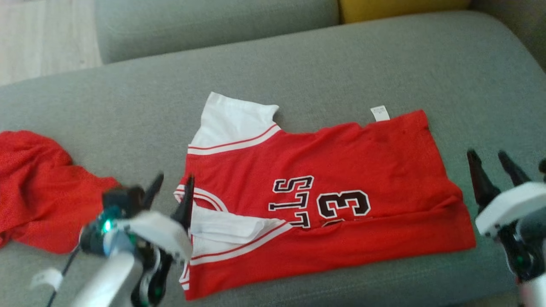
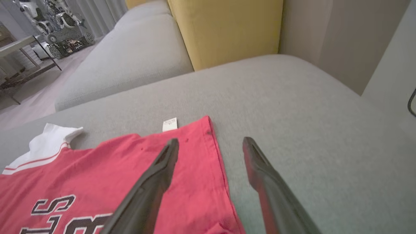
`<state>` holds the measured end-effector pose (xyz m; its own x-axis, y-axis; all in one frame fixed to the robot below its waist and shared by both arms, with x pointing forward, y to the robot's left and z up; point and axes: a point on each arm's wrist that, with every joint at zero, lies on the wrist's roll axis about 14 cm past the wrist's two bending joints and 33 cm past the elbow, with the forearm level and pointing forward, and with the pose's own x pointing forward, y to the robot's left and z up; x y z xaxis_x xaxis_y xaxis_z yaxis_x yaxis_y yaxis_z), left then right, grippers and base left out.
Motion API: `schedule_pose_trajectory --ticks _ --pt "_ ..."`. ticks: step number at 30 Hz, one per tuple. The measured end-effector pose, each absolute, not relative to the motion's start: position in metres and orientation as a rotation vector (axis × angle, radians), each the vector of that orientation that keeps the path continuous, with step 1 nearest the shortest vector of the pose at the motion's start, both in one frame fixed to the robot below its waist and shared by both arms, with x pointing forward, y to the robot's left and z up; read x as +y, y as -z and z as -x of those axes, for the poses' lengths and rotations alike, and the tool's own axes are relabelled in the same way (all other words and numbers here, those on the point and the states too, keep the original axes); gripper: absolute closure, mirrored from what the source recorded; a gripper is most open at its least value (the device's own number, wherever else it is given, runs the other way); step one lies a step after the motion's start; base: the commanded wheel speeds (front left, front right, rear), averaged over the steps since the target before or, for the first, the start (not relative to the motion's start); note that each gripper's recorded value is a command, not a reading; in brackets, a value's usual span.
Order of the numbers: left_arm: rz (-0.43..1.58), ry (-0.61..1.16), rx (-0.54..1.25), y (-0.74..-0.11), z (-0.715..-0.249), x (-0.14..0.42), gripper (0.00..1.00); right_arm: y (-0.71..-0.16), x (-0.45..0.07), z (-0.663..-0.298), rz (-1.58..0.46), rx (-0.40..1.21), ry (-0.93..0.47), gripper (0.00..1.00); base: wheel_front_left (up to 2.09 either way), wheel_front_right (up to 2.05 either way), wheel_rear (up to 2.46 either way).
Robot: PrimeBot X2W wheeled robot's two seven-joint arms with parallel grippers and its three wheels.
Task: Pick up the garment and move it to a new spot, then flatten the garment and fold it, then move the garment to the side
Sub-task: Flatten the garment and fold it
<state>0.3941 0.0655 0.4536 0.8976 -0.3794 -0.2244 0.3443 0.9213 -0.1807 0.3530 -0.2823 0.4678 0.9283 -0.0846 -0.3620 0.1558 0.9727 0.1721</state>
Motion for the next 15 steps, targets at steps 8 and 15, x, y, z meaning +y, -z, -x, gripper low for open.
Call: schedule_pose_trajectory --ticks 8,15 --pt "0.123 0.519 0.183 -0.481 -0.464 0.027 0.00 -0.491 -0.270 -0.400 -0.147 0.214 0.090 0.00 0.00 0.00 0.00" --pt "-0.012 0.627 0.336 -0.452 -0.524 0.011 0.00 -0.483 -0.265 -0.438 -0.092 0.217 0.064 0.00 0.00 0.00 0.00"
